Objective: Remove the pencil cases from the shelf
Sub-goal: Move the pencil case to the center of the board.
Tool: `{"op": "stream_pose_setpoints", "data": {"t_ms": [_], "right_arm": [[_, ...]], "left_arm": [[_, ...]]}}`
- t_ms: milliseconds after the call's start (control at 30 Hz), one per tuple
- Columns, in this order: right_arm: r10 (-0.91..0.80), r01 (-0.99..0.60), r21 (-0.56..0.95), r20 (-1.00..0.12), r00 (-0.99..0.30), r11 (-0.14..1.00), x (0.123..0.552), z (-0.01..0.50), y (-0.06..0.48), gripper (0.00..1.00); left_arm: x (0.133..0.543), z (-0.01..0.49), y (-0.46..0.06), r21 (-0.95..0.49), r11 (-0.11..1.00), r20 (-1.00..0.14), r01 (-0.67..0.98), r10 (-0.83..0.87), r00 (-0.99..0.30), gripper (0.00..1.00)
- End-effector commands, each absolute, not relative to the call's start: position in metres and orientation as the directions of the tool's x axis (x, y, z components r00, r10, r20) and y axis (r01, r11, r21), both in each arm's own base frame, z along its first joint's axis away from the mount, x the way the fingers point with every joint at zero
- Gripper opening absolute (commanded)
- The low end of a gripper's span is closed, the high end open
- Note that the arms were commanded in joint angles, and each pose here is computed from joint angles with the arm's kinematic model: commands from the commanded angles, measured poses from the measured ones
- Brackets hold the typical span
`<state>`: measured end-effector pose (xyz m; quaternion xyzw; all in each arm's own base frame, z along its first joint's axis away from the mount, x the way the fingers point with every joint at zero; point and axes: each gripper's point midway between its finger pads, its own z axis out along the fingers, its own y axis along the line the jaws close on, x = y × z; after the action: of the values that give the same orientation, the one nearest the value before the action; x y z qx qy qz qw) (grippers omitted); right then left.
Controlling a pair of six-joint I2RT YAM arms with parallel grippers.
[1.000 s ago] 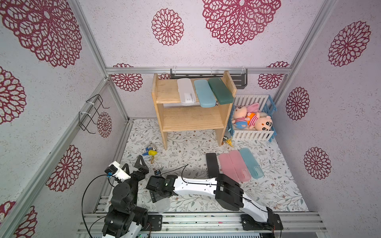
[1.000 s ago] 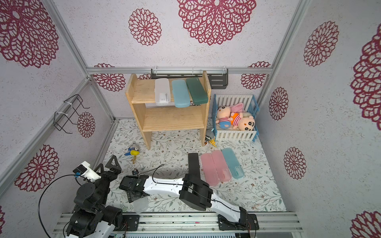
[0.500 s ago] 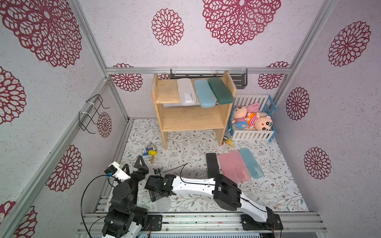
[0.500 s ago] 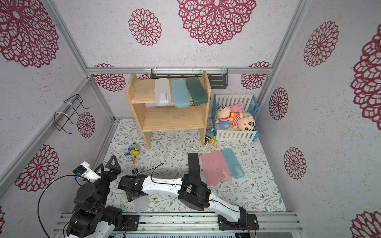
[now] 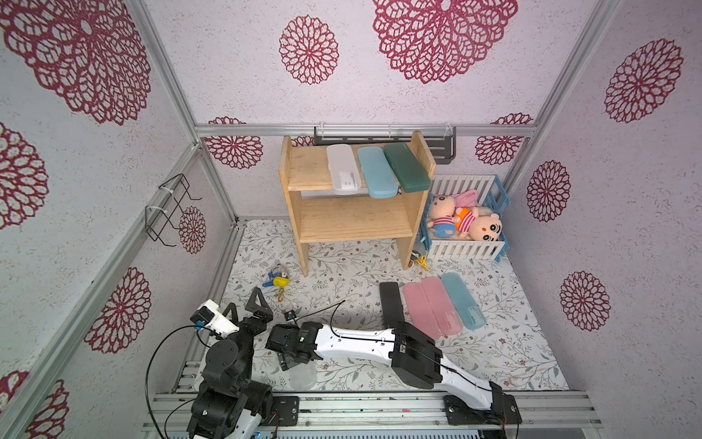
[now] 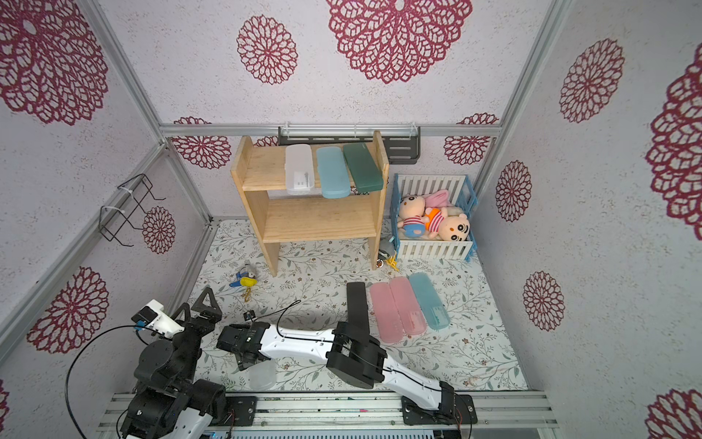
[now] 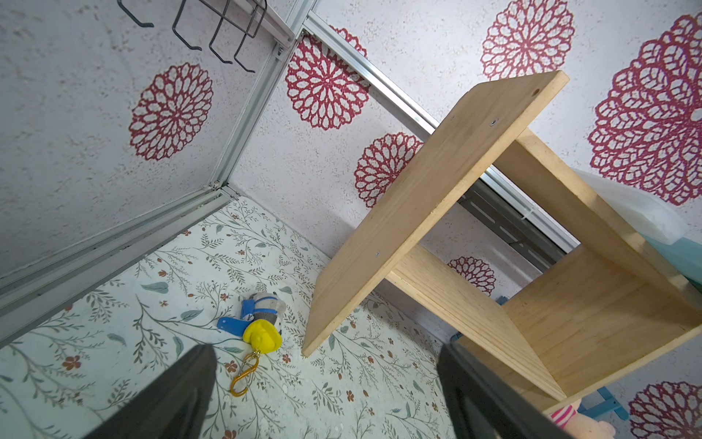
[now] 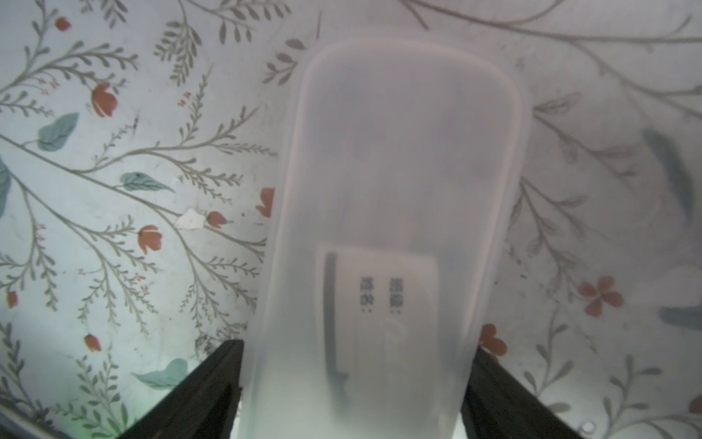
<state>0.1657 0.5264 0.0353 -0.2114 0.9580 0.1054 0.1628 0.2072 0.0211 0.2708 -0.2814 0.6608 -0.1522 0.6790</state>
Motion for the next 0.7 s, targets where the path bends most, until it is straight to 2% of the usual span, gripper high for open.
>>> {"op": "stream_pose_setpoints", "data": {"t_ms": [0, 233, 667], "right_arm": [[-0.398, -0.418, 0.016, -0.273, -0.876, 0.908, 0.164, -0.004, 0.496, 0.87], [-0.328, -0.359, 0.044, -0.311, -0.892, 0.932, 0.189, 0.008, 0.455, 0.82], [-0.177, -0.21, 0.051, -0.366, -0.914, 0.976, 0.274, 0.021, 0.358, 0.83]], "left_arm": [[0.201, 0.273, 0.025, -0.583, 0.793, -0.812, -0.178, -0.577, 0.09, 0.97], [0.197, 0.275, 0.028, -0.584, 0.792, -0.811, -0.18, -0.575, 0.102, 0.97], [0.211, 0.272, 0.015, -0.621, 0.77, -0.782, -0.144, -0.62, 0.059, 0.97]]}}
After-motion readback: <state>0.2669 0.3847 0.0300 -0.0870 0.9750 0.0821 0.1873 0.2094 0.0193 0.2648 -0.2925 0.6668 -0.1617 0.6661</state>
